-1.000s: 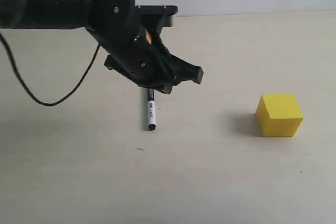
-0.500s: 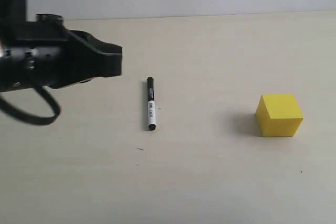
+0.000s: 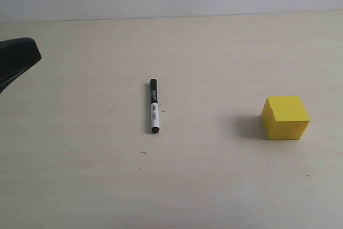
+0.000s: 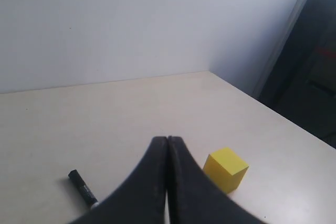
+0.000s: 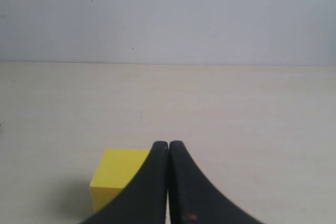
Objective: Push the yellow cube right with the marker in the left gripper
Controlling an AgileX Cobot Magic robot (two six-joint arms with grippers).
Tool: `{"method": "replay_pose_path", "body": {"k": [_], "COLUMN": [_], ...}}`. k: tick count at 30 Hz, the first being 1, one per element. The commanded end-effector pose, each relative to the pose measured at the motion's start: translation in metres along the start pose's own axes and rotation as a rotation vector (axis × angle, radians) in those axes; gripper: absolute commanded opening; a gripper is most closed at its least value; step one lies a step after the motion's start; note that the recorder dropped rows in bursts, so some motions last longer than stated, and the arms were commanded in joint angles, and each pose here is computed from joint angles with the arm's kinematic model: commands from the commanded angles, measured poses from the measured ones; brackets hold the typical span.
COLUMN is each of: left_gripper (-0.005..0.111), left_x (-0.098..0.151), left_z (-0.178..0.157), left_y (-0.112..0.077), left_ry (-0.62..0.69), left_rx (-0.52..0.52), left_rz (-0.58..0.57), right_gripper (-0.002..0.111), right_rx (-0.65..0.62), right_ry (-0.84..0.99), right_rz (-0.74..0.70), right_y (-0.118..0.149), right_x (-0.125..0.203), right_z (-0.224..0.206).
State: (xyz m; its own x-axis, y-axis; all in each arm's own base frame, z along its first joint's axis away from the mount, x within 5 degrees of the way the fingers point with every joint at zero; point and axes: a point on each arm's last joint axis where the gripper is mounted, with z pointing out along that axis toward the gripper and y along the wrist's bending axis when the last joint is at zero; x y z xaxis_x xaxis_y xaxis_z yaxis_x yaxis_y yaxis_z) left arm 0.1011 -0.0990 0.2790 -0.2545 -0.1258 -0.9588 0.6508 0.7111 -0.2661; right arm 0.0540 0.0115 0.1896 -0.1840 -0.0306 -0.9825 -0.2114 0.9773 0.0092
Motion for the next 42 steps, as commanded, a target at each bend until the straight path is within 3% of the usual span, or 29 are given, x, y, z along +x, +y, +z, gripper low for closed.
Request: {"method": "replay_pose_path", "body": {"k": [1, 17, 24, 31, 42], "left_gripper": [0.0, 0.0, 0.0, 0.0, 0.0], "left_x": [0.0, -0.001, -0.012, 0.003, 0.047], "left_z": [-0.001, -0.002, -0.02, -0.049, -0.064], "left_y": [0.0, 0.001, 0.027, 0.046, 0.052], "left_ry": [-0.012, -0.016, -0.114, -0.12, -0.108], "left_rx": [0.005, -0.007, -0.211, -0.424, -0.461], "left_rz": [0.002, 0.001, 0.033, 0.126, 0.16], "right_gripper": [0.0, 0.0, 0.0, 0.0, 0.0], "right_rx": [0.008, 0.008, 0.008, 0.008, 0.008], "right_ry": [-0.006, -0.006, -0.006, -0.006, -0.006], "right_rz": [-0.002, -0.002, 0.0, -0.002, 0.0], "right_y": [0.0, 0.0, 0.0, 0.0, 0.0], "right_x": [0.001, 0.001, 0.001, 0.001, 0.001], "right_z": [0.0, 0.0, 0.0, 0.0, 0.0]}}
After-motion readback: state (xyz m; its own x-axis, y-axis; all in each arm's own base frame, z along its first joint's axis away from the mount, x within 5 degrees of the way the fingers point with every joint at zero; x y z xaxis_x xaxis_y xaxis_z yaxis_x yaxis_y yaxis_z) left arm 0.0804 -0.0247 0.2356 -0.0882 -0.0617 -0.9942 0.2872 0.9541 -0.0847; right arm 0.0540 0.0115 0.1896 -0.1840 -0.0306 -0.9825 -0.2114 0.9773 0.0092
